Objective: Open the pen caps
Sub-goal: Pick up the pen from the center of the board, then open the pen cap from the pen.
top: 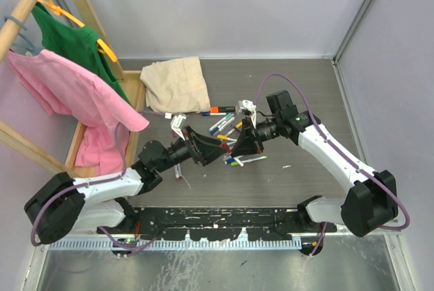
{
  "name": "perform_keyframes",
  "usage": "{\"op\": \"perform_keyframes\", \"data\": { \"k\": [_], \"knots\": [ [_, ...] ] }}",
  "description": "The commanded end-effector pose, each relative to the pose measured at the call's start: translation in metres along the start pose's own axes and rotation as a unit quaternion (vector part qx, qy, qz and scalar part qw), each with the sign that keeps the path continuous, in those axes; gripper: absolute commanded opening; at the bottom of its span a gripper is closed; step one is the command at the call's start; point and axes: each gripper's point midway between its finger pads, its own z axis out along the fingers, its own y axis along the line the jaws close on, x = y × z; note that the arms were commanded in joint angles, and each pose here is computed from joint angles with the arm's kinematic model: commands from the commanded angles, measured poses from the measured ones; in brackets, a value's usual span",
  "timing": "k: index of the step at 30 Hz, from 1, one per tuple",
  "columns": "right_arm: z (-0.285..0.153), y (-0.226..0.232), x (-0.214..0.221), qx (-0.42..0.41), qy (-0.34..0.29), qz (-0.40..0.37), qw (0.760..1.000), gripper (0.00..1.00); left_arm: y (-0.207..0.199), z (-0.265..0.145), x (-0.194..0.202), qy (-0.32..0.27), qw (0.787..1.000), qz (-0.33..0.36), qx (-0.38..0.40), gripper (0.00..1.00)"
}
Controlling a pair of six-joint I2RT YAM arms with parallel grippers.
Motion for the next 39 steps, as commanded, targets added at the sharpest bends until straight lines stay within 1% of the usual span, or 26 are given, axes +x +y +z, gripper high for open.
{"op": "perform_keyframes", "data": {
  "k": [1, 6, 8, 9, 10, 11, 14, 16, 17, 20, 21, 22, 24, 26, 27, 29, 34, 37, 39],
  "knots": [
    [-0.004, 0.005, -0.020, -0.009, -0.018, -0.022, 1.000, 0.01, -0.035, 0.015, -0.023, -0.039, 0.997, 0.015, 0.065, 0.66],
    [-0.004, 0.003, -0.019, -0.006, -0.018, -0.020, 1.000, 0.00, -0.038, 0.022, -0.017, -0.028, 0.996, 0.005, 0.080, 0.47],
    [-0.004, 0.003, -0.019, -0.007, -0.017, -0.019, 1.000, 0.00, -0.040, 0.023, -0.016, -0.027, 0.996, 0.003, 0.085, 0.36],
    [-0.004, 0.003, -0.019, -0.006, -0.017, -0.019, 1.000, 0.01, -0.042, 0.023, -0.016, -0.026, 0.996, 0.002, 0.088, 0.27],
    [-0.004, 0.003, -0.019, -0.007, -0.017, -0.017, 1.000, 0.01, -0.043, 0.023, -0.016, -0.026, 0.996, 0.003, 0.090, 0.21],
    [-0.004, 0.002, -0.019, -0.006, -0.017, -0.018, 1.000, 0.00, -0.036, 0.026, -0.010, -0.018, 0.996, 0.000, 0.082, 0.15],
    [-0.004, 0.003, -0.019, -0.007, -0.018, -0.018, 1.000, 0.01, -0.033, 0.026, -0.009, -0.019, 0.997, 0.000, 0.078, 0.02],
    [-0.004, 0.003, -0.019, -0.007, -0.018, -0.018, 1.000, 0.04, -0.031, 0.025, -0.011, -0.023, 0.997, 0.003, 0.074, 0.00],
    [-0.004, 0.003, -0.019, -0.008, -0.018, -0.017, 1.000, 0.09, -0.030, 0.025, -0.012, -0.027, 0.997, 0.003, 0.070, 0.00],
    [-0.003, 0.005, -0.019, -0.015, -0.020, -0.014, 1.000, 0.33, -0.027, 0.024, -0.015, -0.038, 0.997, 0.008, 0.062, 0.00],
    [-0.003, 0.005, -0.018, -0.016, -0.023, -0.011, 1.000, 0.38, -0.025, 0.024, -0.016, -0.042, 0.997, 0.008, 0.057, 0.00],
    [-0.002, 0.005, -0.018, -0.017, -0.025, -0.007, 1.000, 0.42, -0.024, 0.024, -0.017, -0.046, 0.997, 0.008, 0.053, 0.00],
    [-0.001, 0.003, -0.016, -0.017, -0.028, 0.000, 0.999, 0.46, -0.022, 0.025, -0.021, -0.054, 0.997, 0.012, 0.047, 0.00],
    [0.000, 0.003, -0.014, -0.019, -0.028, 0.004, 0.999, 0.47, -0.021, 0.026, -0.023, -0.060, 0.997, 0.018, 0.044, 0.00],
    [0.001, 0.002, -0.014, -0.019, -0.027, 0.005, 0.999, 0.47, -0.028, 0.024, -0.032, -0.073, 0.996, 0.023, 0.051, 0.00],
    [0.001, 0.000, -0.013, -0.017, -0.025, 0.009, 0.999, 0.47, -0.029, 0.024, -0.037, -0.082, 0.995, 0.031, 0.049, 0.00],
    [0.004, -0.004, -0.007, -0.010, -0.018, 0.013, 1.000, 0.44, -0.029, 0.025, -0.042, -0.088, 0.994, 0.042, 0.041, 0.00],
    [0.005, -0.006, -0.006, -0.010, -0.016, 0.016, 1.000, 0.32, -0.028, 0.026, -0.044, -0.090, 0.994, 0.047, 0.036, 0.00],
    [0.005, -0.006, -0.005, -0.008, -0.014, 0.017, 1.000, 0.19, -0.027, 0.025, -0.048, -0.098, 0.993, 0.054, 0.030, 0.00]
  ]
}}
